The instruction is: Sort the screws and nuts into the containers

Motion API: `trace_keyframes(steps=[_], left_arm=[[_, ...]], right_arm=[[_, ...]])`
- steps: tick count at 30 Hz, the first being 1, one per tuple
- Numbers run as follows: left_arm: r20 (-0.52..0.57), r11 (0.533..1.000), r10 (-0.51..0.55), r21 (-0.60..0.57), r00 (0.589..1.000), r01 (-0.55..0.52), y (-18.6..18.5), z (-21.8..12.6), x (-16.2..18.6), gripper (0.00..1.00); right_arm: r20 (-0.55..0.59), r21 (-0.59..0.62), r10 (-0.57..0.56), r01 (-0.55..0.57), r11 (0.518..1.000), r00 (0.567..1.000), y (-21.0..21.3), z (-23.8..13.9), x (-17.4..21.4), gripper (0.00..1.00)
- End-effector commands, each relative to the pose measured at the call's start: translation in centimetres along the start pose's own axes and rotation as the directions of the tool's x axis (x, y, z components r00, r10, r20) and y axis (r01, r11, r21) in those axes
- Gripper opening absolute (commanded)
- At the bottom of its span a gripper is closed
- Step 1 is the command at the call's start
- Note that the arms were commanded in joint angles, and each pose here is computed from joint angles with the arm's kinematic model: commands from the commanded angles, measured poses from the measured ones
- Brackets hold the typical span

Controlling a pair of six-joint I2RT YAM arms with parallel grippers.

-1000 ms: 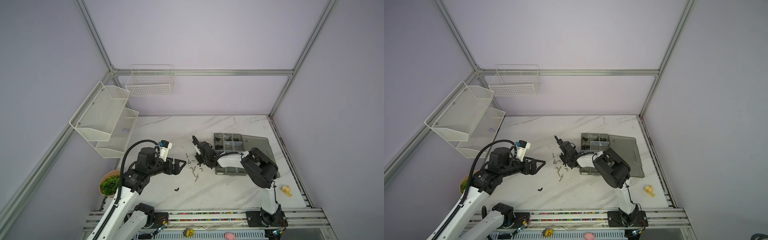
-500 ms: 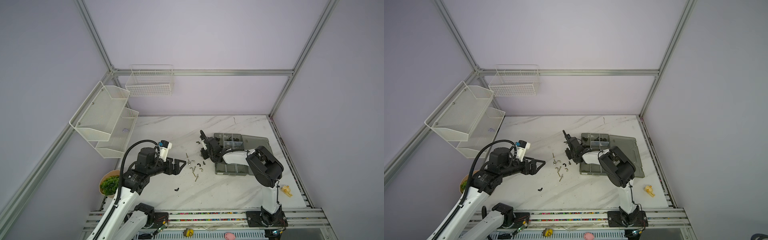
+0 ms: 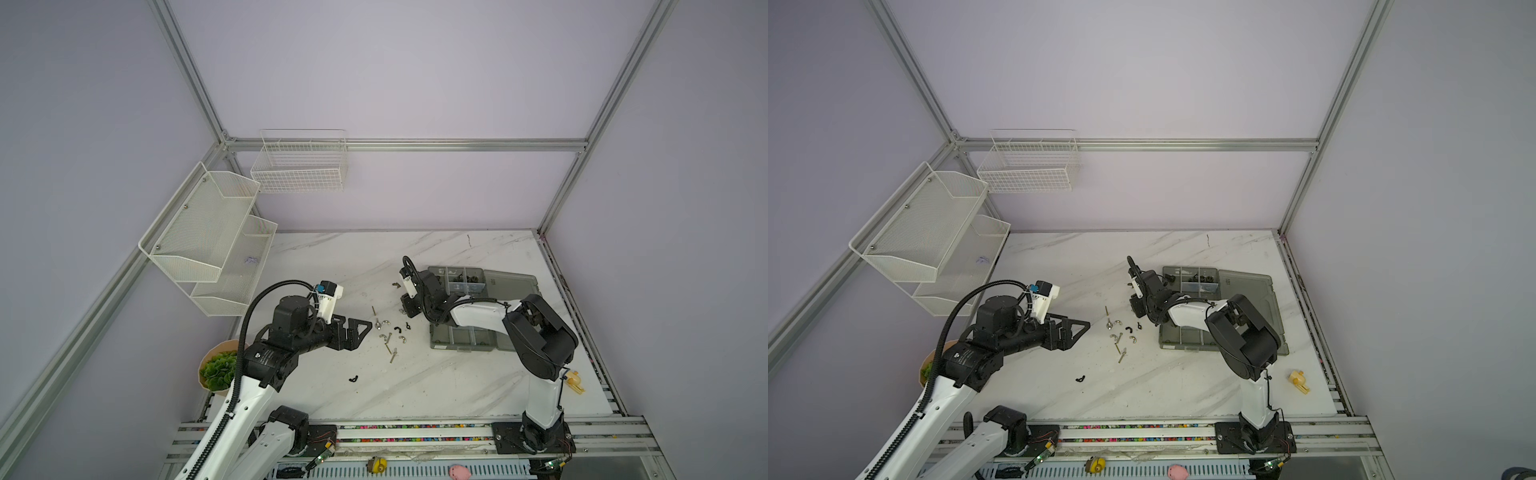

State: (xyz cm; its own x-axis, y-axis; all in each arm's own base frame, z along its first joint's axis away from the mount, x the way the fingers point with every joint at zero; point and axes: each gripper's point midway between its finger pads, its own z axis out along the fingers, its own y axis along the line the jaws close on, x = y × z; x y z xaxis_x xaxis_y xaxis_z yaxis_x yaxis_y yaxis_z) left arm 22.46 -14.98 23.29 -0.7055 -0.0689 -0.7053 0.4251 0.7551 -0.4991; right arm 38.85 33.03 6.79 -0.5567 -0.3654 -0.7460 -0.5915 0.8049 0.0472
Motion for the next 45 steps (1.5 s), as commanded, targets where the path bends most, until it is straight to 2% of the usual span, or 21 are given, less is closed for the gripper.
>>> trace_keyframes(steps=[1,13,22,25,29,45], left_arm=[[0.001,1.0,0.003,0.004,1.0,-0.003,0.3,0.2,0.6,1.0],[-0.006,1.0,-0.002,0.002,1.0,0.002,0.4,0.5,0.7,0.99],[-0.011,1.0,-0.008,-0.019,1.0,0.008,0.9,0.7,0.8,1.0],[-0.021,1.0,-0.012,-0.02,1.0,0.011,1.0,0.9,0.8,1.0],[-0.034,1.0,-0.015,-0.024,0.999,0.014,1.2,1.1,1.0,1.0],[-0.019,1.0,-0.011,-0.027,1.0,0.01,1.1,0.8,0.8,1.0]], right_arm=[[-0.008,-0.06,-0.03,0.03,0.998,1.0,1.2,0.0,-0.3,0.32],[-0.147,-0.135,-0.064,0.044,0.99,0.987,3.2,0.2,0.9,0.37],[-0.249,-0.08,-0.076,0.058,0.995,0.966,3.2,0.5,2.2,0.37],[-0.266,-0.015,-0.068,0.067,0.998,0.962,2.1,0.6,2.4,0.37],[-0.277,-0.007,-0.065,0.066,0.998,0.959,2.0,0.8,2.8,0.37],[-0.312,0.011,-0.066,0.073,0.997,0.948,1.6,2.0,4.0,0.23]])
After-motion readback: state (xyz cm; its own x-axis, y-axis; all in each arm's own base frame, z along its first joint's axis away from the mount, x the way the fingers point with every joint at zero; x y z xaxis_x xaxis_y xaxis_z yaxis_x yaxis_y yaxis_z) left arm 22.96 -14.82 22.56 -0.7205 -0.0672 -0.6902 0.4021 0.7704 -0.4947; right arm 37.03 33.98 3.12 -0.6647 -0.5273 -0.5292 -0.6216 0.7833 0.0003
